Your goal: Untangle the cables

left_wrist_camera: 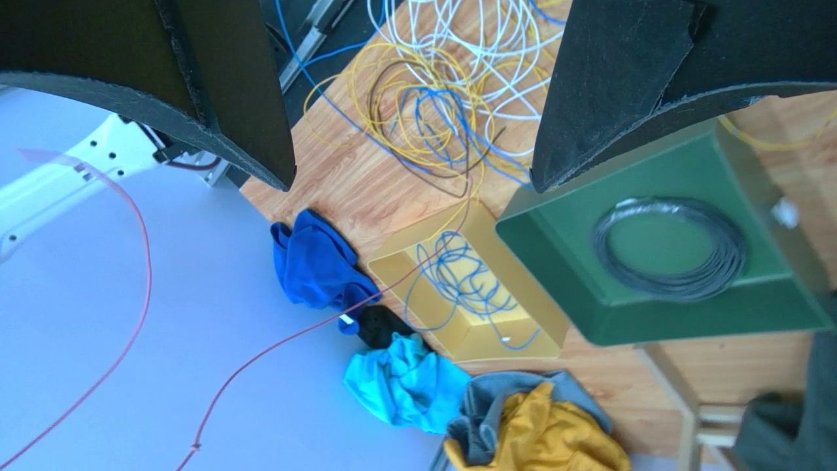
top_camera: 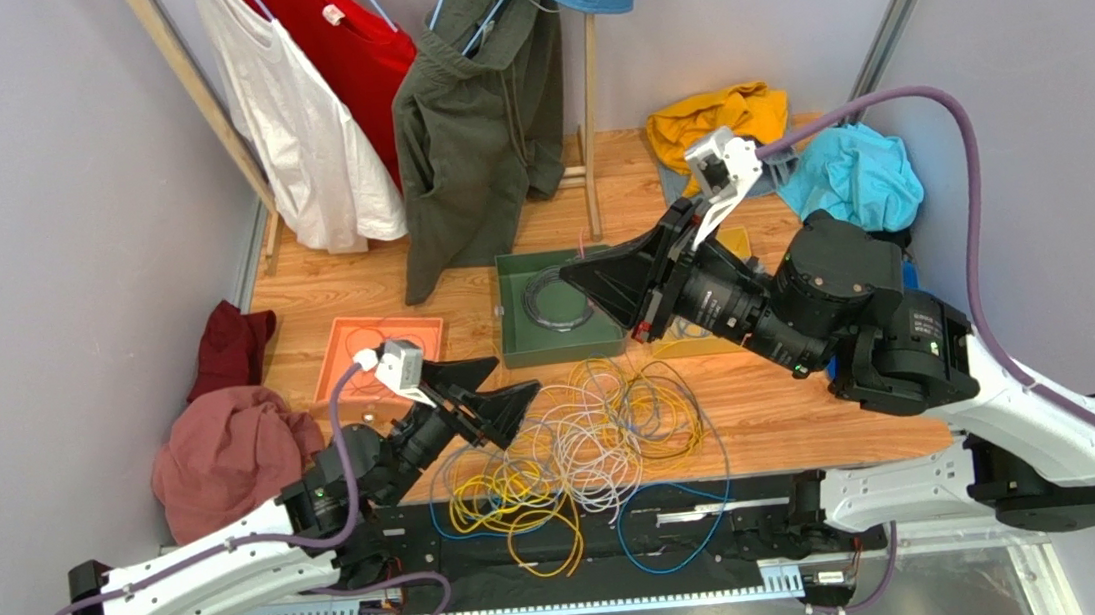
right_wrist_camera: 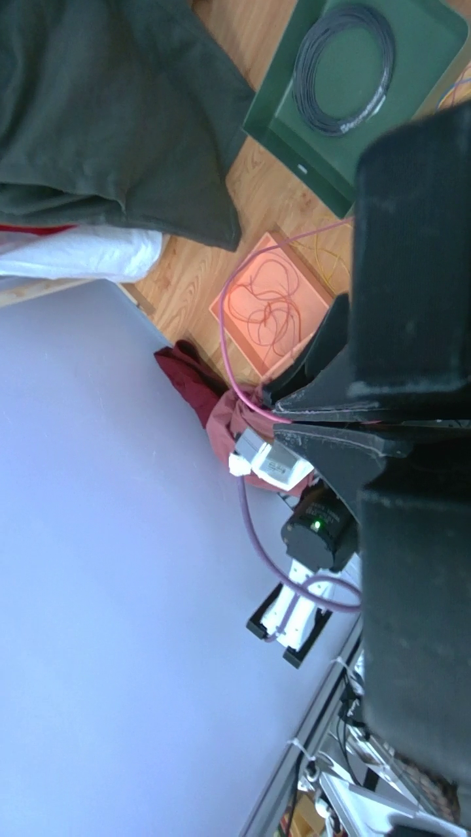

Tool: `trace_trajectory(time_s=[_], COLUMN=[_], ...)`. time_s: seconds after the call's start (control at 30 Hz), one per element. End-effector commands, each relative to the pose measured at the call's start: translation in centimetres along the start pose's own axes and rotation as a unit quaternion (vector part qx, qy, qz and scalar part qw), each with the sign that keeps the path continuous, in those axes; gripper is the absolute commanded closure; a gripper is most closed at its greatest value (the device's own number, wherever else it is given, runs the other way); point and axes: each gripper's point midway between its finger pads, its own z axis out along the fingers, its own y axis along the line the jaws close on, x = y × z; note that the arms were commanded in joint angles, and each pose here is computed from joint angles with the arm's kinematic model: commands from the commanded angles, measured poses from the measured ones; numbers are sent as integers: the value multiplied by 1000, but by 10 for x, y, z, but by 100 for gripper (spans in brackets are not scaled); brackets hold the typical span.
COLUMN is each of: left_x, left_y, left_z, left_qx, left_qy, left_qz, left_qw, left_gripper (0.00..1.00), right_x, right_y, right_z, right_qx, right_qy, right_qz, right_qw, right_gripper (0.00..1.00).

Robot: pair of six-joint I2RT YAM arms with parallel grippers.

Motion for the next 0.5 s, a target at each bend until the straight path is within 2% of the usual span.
trace_trajectory(time_s=[0.0,0.03,0.07,0.13,0.17,0.2,0.23,0.37,0.4,0.47], left_x=[-22,-6,-8,14,9,24,17,25,37,30], left_y=[-42,-44,-56,-53,-57,-52,-54,-53,-50,-61], left_z=[14,21,22,32,33,39,42,59,67,74], left_qx=[110,118,149,153,161,154,157,147,143,159], left_qy=[-65,-45,-58,-42,-64,-52,-75,-88,-76,-99], left_qz=[57,71,69,87,82,90,86,80,84,79], left_qw=[990,989,985,984,982,983,981,982,983,979], left_gripper=[1,1,1,1,1,1,1,1,1,1], right_x=[-6,-5,-7,-14,-17,-23,-22,-27,-29,-34], right_y=[24,29,33,42,46,51,54,68,71,80], right_z=[-9,-9,-10,-14,-15,-18,-18,-22,-23,-27], right_qx=[-44,-53,-60,-76,-82,-91,-95,-118,-124,-140], right_qy=[20,26,26,26,25,24,29,41,42,44], right_qz=[22,26,30,42,46,55,58,80,83,94], right_qw=[999,998,997,996,995,994,993,989,988,985], right_gripper=[100,100,100,100,100,100,100,100,100,100])
